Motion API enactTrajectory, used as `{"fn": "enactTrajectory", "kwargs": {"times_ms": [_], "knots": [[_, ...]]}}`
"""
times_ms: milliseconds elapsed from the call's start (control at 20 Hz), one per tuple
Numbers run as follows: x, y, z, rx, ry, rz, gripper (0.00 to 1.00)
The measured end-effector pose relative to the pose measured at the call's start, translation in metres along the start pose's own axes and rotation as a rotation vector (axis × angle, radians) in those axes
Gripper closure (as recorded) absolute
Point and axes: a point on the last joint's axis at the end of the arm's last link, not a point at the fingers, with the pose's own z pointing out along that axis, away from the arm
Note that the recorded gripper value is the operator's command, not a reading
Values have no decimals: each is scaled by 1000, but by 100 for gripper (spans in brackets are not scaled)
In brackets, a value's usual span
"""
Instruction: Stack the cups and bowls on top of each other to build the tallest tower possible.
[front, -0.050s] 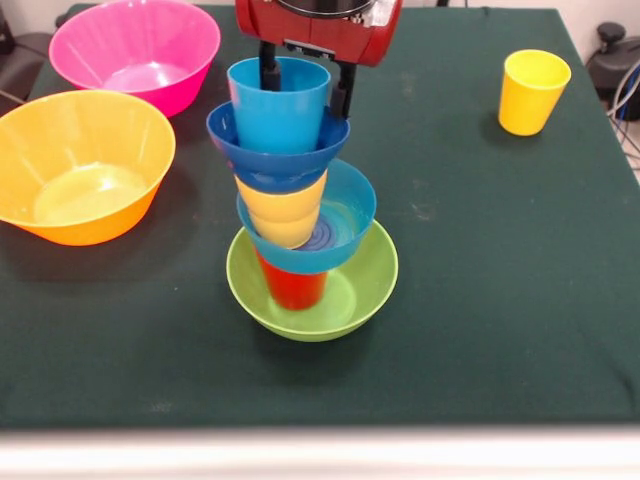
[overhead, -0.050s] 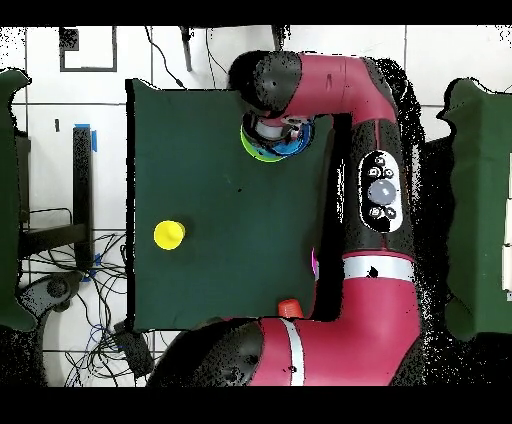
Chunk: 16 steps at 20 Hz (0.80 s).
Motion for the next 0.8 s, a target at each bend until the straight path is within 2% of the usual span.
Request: {"fn": "enactTrajectory", "kwargs": {"times_ms": [800], "knots": [[1, 5, 0, 1, -2, -6, 0]]}}
